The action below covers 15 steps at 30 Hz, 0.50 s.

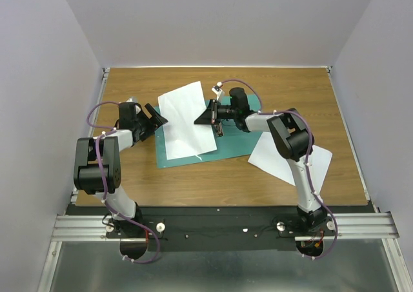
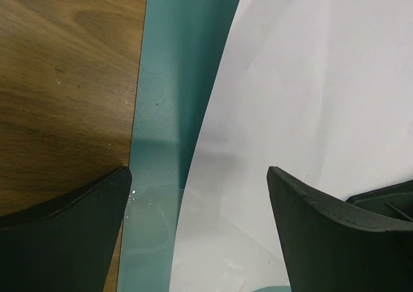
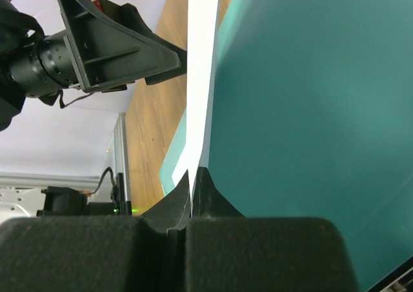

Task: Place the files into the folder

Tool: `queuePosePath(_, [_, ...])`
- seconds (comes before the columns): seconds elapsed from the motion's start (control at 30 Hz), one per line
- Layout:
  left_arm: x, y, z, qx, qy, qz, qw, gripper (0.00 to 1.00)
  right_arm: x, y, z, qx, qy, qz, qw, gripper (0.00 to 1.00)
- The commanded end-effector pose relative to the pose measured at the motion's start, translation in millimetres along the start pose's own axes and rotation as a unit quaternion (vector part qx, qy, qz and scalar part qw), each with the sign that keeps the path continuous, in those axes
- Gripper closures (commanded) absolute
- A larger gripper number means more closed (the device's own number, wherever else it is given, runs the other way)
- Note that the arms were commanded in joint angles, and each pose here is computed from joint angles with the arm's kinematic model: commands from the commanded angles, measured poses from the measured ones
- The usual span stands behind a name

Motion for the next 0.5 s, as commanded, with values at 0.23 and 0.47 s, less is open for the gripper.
queuePosePath(0.23, [-2.1,-29.7,10.6,0.023,0.006,0.054,0.998,0.04,-15.1,-14.5,-12.4,-0.015,0.015,0.014,1.0,0.99])
queuePosePath(0.47, [-2.0,-30.0,10.4,0.024,0.005,0.055,0.998,0.04,-18.0,-16.8,-13.3,-0.007,0.017,0.017,1.0,0.99])
Point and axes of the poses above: each gripper's point midway between its finger pads, its own x axis back along the fingers, its own z axis along the line the jaws close on, y = z × x, the point moved 4 cm from there along x, back along the fingers, and after that the axes turned 13 degrees about -x, right-handed, at the moved point
